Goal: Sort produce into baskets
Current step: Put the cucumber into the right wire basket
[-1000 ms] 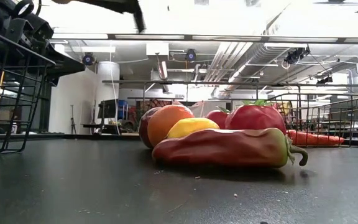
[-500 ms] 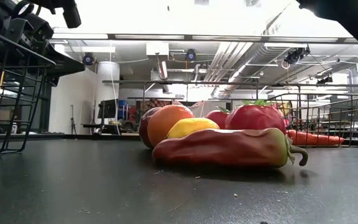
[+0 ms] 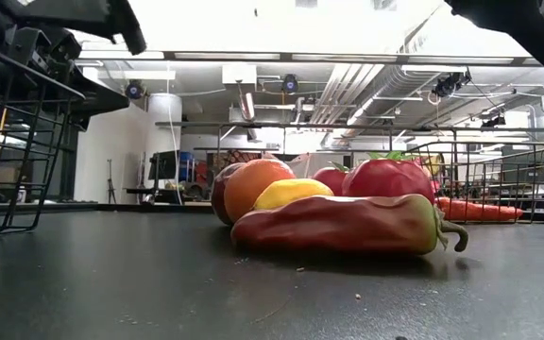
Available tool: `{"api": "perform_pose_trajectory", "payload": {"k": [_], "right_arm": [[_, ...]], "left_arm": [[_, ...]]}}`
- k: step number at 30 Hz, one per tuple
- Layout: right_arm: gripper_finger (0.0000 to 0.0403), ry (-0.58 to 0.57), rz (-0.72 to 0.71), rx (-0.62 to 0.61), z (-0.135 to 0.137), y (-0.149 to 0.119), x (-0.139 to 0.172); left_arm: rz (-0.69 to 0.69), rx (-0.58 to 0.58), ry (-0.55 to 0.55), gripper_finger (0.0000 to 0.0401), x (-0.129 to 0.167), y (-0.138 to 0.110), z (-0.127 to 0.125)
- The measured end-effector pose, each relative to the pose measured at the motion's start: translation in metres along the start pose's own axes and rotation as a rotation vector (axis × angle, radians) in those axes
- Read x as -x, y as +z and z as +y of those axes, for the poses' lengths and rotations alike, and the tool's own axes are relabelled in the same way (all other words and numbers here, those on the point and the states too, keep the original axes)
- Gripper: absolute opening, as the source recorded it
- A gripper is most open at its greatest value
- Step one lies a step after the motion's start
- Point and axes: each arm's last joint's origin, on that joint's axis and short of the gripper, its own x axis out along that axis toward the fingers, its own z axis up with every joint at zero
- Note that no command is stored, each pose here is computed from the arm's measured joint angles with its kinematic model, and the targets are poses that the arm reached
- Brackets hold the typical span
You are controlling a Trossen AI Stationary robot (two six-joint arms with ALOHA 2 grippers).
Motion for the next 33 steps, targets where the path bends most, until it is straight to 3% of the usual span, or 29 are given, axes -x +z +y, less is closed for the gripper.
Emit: {"api": "perform_pose_trajectory", "payload": {"k": [11, 16, 20, 24, 30, 33], "right_arm": [[0.0328, -0.316, 0.402, 0.215, -0.023, 0.007, 0.066], [0.0328, -0.434, 0.603, 0.218, -0.038, -0.012, 0.09], [0.0328, -0.521, 0.655, 0.165, -0.049, -0.033, 0.117], [0.0328, -0.68, 0.607, 0.001, -0.062, -0.058, 0.155], [0.0328, -0.841, 0.443, -0.58, -0.098, -0.088, 0.198], [0.0328, -0.856, 0.38, -0.746, -0.113, -0.09, 0.2]], "left_arm": [[0.001, 0.0, 0.0, 0.0, 0.0, 0.0, 0.0], [0.0, 0.0, 0.0, 0.0, 0.0, 0.0, 0.0], [0.0, 0.0, 0.0, 0.0, 0.0, 0.0, 0.0], [0.0, 0.0, 0.0, 0.0, 0.0, 0.0, 0.0], [0.0, 0.0, 0.0, 0.0, 0.0, 0.0, 0.0], [0.0, 0.0, 0.0, 0.0, 0.0, 0.0, 0.0]]}}
